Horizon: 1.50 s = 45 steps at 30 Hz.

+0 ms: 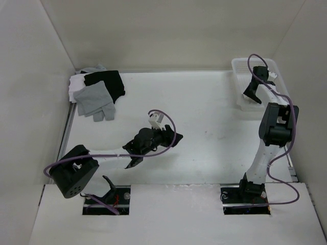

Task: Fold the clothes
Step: Grab the tank top from the pile, then move the tank top to the center of the board

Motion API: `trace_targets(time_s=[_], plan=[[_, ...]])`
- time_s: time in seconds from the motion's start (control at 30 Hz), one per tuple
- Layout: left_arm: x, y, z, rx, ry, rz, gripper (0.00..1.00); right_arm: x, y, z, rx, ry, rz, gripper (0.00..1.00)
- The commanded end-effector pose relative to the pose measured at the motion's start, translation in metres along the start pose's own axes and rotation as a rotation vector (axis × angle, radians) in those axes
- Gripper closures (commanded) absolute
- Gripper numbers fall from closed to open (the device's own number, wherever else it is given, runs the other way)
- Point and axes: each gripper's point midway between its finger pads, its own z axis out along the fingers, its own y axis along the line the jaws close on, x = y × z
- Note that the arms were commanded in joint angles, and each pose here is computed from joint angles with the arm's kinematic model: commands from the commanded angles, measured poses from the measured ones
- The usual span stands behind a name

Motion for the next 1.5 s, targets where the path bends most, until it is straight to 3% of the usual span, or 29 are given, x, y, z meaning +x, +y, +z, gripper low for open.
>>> trace_targets(time_s=[0.0,0.1,0.33,0.4,0.43,0.5,0.63,0.73,0.87,1.0,1.17,1.3,1.47], plan=[[-0.015,-0.012,-0.003,0.070,-0.052,-0.035,0.47,-0.021,0.001,0.000,-0.014,0.008,-0.002,0.36],[-0.018,-0.008,-0.005,0.066,-0.064,-0.046,0.47,-0.008,0.000,0.014,-0.005,0.059,-0.014,0.37],[-0.021,-0.003,-0.005,0.062,-0.071,-0.067,0.47,-0.007,0.005,0.018,-0.047,0.091,0.020,0.55],[-0.021,-0.003,-0.005,0.065,-0.070,-0.071,0.47,-0.013,0.005,0.016,-0.058,0.093,0.030,0.67],[-0.021,-0.002,-0.006,0.064,-0.071,-0.071,0.47,-0.018,0.005,0.012,-0.064,0.085,0.043,0.80],[-0.023,-0.001,-0.006,0.062,-0.075,-0.072,0.47,-0.031,0.004,0.002,-0.068,0.044,0.082,0.93],[-0.022,0.003,-0.004,0.055,-0.074,-0.079,0.47,-0.105,0.010,-0.066,-0.205,-0.225,0.207,1.00],[-0.022,0.002,-0.002,0.056,-0.072,-0.085,0.47,-0.161,0.016,-0.171,-0.360,-0.478,0.312,1.00],[-0.030,0.000,-0.003,0.057,-0.092,-0.104,0.47,-0.176,0.025,-0.292,-0.563,-0.659,0.340,1.00],[-0.053,0.005,-0.012,0.033,-0.157,-0.114,0.48,-0.149,0.038,-0.420,-0.851,-0.741,0.319,0.97],[-0.090,0.032,-0.035,-0.076,-0.264,-0.167,0.48,-0.093,0.049,-0.543,-1.229,-0.707,0.263,0.94],[-0.120,0.057,-0.065,-0.170,-0.368,-0.205,0.48,-0.038,0.055,-0.586,-1.421,-0.600,0.199,0.92],[-0.142,0.090,-0.108,-0.290,-0.500,-0.253,0.47,0.054,0.086,-0.556,-1.484,-0.378,0.127,0.90]])
